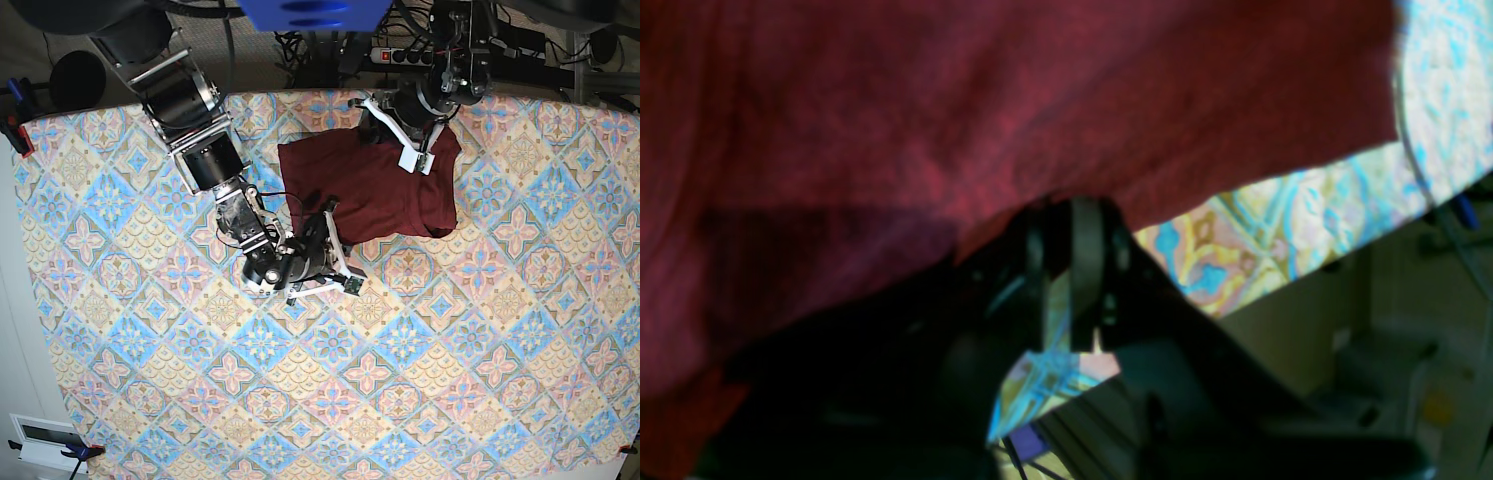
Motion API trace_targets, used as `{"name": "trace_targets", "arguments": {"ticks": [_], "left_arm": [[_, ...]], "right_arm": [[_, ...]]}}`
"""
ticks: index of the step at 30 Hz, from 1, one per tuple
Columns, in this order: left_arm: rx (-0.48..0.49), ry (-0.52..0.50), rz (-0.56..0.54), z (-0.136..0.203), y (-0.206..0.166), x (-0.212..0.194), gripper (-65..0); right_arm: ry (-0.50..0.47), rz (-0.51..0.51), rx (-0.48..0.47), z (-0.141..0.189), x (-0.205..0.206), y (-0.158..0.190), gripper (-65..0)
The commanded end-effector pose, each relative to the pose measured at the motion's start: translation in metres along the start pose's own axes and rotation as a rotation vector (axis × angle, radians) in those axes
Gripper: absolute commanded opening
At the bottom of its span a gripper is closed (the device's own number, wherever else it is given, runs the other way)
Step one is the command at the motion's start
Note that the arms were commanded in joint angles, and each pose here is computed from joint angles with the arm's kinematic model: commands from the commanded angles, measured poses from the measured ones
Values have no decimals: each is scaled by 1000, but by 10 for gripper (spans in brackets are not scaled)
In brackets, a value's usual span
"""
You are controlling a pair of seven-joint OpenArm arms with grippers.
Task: Layout the t-shirt on the table in an organized manner, then fold the t-shirt properly
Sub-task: 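Grasp the maroon bundle's edges with both grippers, then rotate the bundle with both grippers, then release with the left gripper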
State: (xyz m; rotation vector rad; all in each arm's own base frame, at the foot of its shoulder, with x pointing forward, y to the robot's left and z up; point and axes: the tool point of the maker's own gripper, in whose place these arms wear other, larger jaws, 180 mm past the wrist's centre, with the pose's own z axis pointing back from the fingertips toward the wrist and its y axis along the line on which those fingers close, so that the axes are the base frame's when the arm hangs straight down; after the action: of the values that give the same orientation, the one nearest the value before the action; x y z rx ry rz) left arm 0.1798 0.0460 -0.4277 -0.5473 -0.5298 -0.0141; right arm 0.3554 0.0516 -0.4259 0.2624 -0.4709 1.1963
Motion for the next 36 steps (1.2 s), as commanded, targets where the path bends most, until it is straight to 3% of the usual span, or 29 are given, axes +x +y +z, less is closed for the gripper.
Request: {"name": "trace_targets", "arguments": {"ticks": [1, 3, 6, 8, 11, 13, 20, 30, 36], "left_arm": [[13, -3, -1, -1, 4, 0, -634], [18, -1, 3, -7, 10, 2, -650], [27, 14, 16, -12, 16, -1, -647], [47, -12, 23, -10, 25, 9, -647], [72, -39, 31, -6, 35, 20, -646], [77, -67, 19, -7, 38, 36, -646], [126, -85, -52, -11, 53, 63, -646], [124, -100, -38, -35, 64, 100, -646], [107, -141, -34, -39, 60, 126, -646]], "right_arm": [[3, 39, 5, 0, 8, 4, -649], [15, 86, 1, 2, 12, 8, -649], [55, 105, -60, 19, -13, -10, -649], [87, 113, -69, 24, -33, -3, -649], [70, 134, -72, 29, -32, 12, -649], [113, 127, -84, 35, -58, 11, -649], [135, 158, -113, 52, -79, 19, -649], [73, 87, -172, 79, -87, 30, -649], [54, 85, -264, 108, -80, 11, -649]]}}
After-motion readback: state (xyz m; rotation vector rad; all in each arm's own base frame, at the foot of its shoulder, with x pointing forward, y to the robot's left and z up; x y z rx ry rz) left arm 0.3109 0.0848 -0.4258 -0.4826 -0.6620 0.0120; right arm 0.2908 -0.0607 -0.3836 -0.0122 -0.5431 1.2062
